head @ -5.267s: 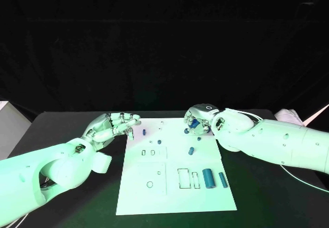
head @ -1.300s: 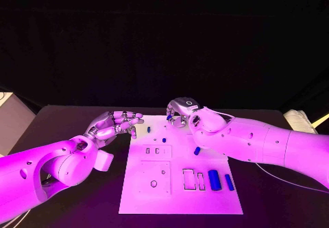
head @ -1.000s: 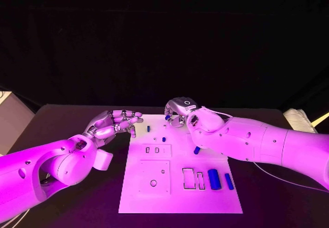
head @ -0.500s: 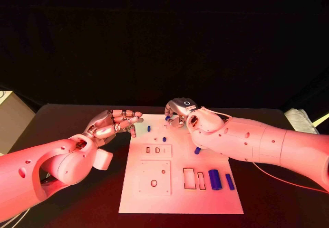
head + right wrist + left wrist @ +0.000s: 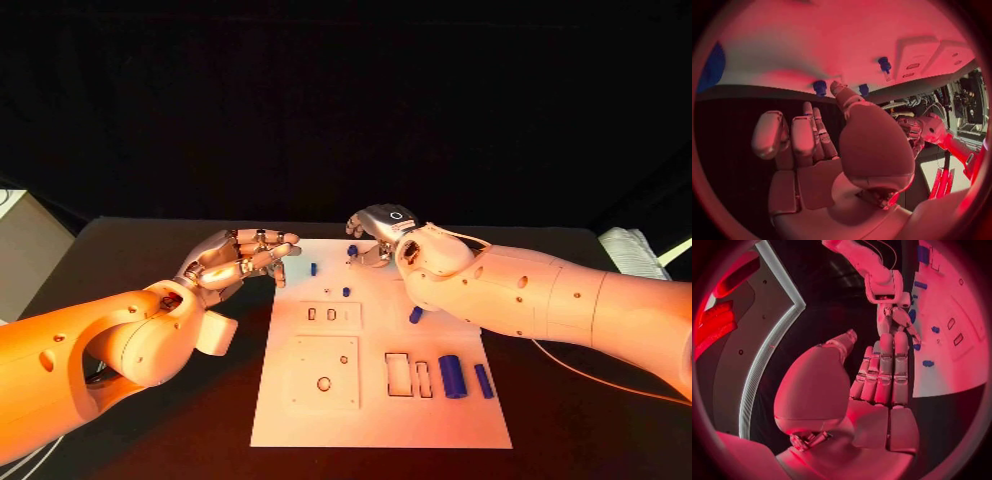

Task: Assemble the parts on the task board

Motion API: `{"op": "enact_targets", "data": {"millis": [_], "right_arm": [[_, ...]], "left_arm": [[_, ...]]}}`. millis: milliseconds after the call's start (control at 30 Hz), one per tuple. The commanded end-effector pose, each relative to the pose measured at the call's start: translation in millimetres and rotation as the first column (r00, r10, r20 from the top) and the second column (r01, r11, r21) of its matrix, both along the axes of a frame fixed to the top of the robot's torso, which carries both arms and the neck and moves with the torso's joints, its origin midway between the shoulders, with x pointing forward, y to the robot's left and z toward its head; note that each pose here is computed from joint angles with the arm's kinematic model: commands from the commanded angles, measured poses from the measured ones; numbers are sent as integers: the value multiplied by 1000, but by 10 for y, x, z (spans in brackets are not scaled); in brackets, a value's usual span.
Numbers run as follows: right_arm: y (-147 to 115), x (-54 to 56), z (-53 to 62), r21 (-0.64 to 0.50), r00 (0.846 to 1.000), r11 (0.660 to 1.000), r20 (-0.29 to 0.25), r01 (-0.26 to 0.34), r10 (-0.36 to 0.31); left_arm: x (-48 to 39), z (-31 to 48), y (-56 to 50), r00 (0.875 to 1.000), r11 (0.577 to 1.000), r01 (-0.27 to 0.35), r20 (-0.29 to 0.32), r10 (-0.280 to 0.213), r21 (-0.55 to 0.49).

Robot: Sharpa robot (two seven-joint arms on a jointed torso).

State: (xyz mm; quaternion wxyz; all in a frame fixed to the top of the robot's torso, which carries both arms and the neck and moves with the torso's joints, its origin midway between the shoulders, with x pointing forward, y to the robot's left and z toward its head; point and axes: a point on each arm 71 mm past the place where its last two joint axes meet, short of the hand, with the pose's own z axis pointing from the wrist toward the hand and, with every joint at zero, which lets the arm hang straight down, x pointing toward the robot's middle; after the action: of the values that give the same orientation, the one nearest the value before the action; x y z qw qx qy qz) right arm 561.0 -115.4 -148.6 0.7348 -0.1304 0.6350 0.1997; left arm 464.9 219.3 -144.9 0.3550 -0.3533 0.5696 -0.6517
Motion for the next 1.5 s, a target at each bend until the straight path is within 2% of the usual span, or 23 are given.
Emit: {"op": "enact_targets", "data": {"millis": [33,200,367,567,667,800,967,1100,1333,1500], "right_arm": [[-56,-37,31,23,999,1000,32,-13,12],[-214,-113,68,51,999,999,46,-8,5],[-499,-201,142,110,999,994,32,16,-20],[-960,-273,211,181,995,979,-60,94,-84],[-1162,-272,207,195,985,970,-126,143,-119],[-1353,-235,165,199,963,959,-220,201,-156],[-1435,-175,113,194,940,951,-293,239,-177],[-1454,-123,67,188,926,947,-325,260,-190],[-1437,-67,4,182,914,944,-353,276,-199],[-1381,-47,-19,181,911,945,-363,274,-195]], "left_arm": [[4,16,8,1000,1000,7,2,-7,-11],[19,14,47,1000,1000,-5,1,5,-11],[32,10,73,1000,1000,-12,-1,12,-10],[43,5,83,1000,1000,-14,-2,14,-11],[46,4,83,1000,1000,-14,-3,14,-11],[48,1,75,1000,1000,-11,-4,11,-11],[51,-2,58,1000,1000,-5,-5,5,-13],[53,-3,53,1000,1000,-3,-6,3,-13],[55,-6,53,1000,1000,-3,-6,3,-11],[57,-7,53,1000,1000,-4,-7,4,-10]]}}
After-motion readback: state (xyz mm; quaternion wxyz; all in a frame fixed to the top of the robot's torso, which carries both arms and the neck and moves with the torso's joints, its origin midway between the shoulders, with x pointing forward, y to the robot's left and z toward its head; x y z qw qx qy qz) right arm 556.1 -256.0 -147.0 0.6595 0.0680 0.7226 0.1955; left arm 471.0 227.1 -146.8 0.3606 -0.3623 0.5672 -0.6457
